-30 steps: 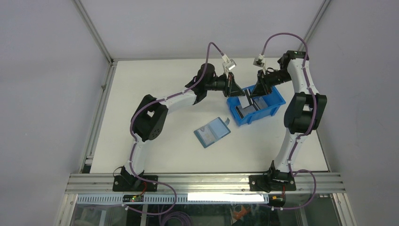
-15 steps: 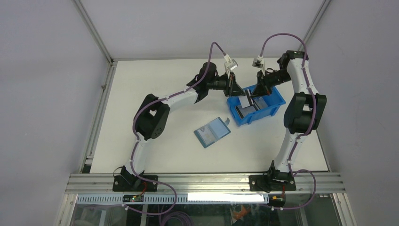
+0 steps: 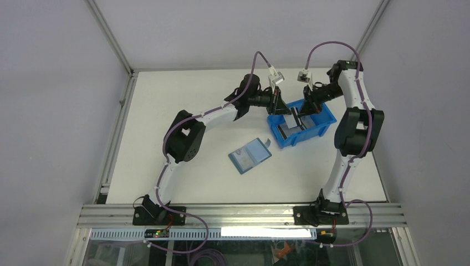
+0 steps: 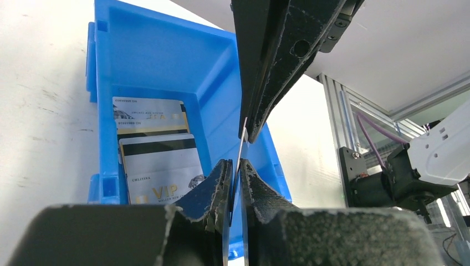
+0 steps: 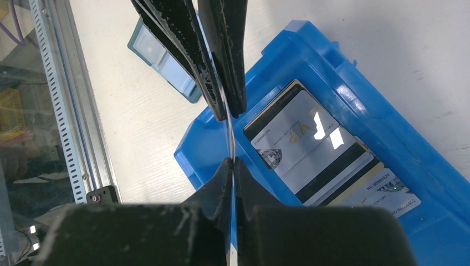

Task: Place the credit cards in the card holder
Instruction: Place the credit card in the storage box.

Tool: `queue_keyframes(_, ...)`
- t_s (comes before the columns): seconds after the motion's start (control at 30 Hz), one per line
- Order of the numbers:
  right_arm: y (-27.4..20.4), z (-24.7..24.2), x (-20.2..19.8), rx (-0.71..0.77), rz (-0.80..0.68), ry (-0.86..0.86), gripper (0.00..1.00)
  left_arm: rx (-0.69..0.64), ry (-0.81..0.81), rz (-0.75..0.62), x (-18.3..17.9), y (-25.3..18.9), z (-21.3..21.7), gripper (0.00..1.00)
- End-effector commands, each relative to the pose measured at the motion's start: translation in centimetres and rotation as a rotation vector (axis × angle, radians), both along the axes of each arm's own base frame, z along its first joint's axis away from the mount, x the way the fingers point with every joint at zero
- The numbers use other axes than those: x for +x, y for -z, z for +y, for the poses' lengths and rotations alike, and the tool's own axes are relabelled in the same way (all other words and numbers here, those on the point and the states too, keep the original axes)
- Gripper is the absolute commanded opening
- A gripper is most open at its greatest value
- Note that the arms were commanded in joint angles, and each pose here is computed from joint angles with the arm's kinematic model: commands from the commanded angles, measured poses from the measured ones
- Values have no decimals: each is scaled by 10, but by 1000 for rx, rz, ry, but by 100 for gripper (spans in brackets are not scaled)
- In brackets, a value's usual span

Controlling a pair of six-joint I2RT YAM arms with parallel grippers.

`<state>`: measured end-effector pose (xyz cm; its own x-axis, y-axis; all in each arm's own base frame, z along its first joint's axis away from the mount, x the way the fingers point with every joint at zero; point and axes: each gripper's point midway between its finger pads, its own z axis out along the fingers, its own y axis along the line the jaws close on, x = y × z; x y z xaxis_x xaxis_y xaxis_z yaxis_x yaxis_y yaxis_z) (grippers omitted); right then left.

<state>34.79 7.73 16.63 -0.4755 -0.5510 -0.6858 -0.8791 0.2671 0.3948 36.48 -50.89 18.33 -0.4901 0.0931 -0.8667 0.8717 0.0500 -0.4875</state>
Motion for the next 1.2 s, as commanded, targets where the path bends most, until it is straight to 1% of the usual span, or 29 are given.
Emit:
queue_keyframes(0.0,-9,1,-16,16,65,-5,0,-39,-15,-88,9,-14,-9,11)
queue_keyframes(0.33,3,-2,-18,14,93,-7,0,-26,-41,-60,16,-9,-12,19)
queue_keyframes(0.43,6,-4,-17,13,97,2,0,-22,-60,-56,19,-8,-12,26)
queue_keyframes(0.5,7,-6,-16,12,99,10,0,-21,-67,-51,20,-8,-12,29)
queue_keyframes(0.67,10,-9,-15,5,104,20,0,-28,-79,-46,22,-10,-13,34)
queue_keyframes(0.83,10,-10,-14,4,107,27,0,-29,-88,-43,24,-12,-11,37)
queue_keyframes(1.07,9,-10,-13,18,112,41,0,-29,-125,-25,30,-16,-5,47)
queue_keyframes(1.17,8,-10,-12,21,109,43,0,-30,-127,-25,30,-17,-3,50)
